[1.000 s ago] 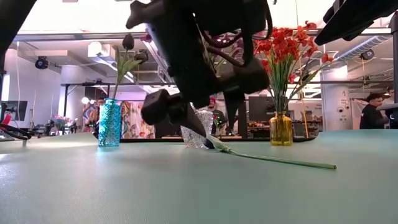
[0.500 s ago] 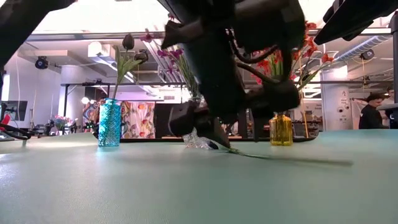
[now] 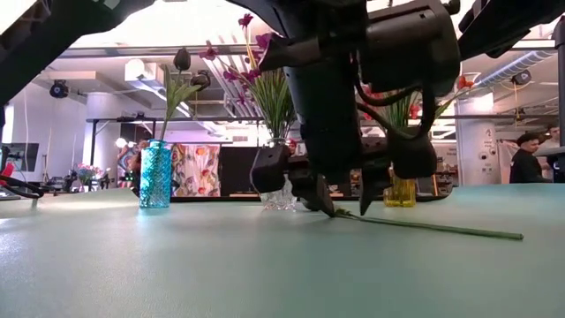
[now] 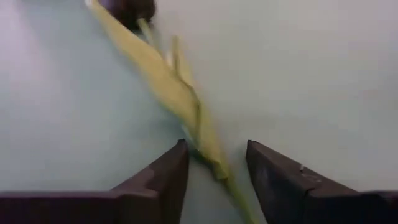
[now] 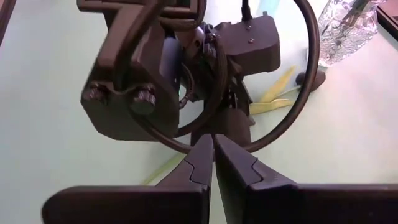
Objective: Sort flowers into vase by color
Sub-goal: Put the black flower into the blue flower vase
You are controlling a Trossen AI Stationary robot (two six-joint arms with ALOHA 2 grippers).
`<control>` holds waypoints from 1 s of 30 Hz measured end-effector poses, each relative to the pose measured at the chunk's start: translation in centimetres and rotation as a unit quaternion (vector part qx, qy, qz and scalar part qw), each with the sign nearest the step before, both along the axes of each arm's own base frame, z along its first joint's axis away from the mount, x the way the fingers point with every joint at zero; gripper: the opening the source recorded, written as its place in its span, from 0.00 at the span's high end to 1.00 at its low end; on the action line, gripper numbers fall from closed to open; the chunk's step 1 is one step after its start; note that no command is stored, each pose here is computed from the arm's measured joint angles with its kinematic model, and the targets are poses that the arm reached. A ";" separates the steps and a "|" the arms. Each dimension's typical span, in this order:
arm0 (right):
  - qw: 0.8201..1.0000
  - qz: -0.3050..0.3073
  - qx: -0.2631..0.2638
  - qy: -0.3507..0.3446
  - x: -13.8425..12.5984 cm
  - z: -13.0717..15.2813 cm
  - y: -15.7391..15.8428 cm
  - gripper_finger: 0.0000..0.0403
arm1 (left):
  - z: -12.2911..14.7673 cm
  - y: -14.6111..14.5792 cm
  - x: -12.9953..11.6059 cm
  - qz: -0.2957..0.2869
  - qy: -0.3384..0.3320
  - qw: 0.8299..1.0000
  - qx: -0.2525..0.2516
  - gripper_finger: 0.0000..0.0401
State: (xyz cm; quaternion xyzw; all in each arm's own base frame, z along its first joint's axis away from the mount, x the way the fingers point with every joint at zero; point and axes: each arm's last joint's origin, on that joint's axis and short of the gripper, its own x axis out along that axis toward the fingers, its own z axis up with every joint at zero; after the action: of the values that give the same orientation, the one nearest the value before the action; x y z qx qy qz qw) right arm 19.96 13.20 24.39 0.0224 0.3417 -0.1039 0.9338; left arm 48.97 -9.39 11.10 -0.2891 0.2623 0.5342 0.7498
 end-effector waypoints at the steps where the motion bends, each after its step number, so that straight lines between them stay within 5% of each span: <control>1: 1.000 0.000 0.000 0.000 0.0 0.0 0.0 0.97 | 0.1 0.0 -0.1 0.005 0.005 1.000 0.000 0.64; 11: 1.000 0.007 0.002 0.006 -0.1 -0.1 0.1 0.97 | -0.2 0.1 -1.8 0.016 0.079 0.997 0.001 0.98; 22: 0.998 0.007 0.006 0.057 -1.7 -0.8 0.6 0.97 | 4.0 -3.9 -4.1 -0.073 0.226 0.971 0.017 1.00; 30: 0.998 0.014 0.010 0.058 -2.2 -0.8 1.1 0.97 | 9.0 -7.2 -4.1 -0.213 0.211 0.954 0.019 1.00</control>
State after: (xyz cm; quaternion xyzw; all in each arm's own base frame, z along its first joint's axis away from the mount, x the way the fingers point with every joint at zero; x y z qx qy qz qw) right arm 17.77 14.29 23.57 0.0205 0.3966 -0.0885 0.9135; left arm 44.85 -16.63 20.11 -0.0930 0.4602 0.4158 0.7789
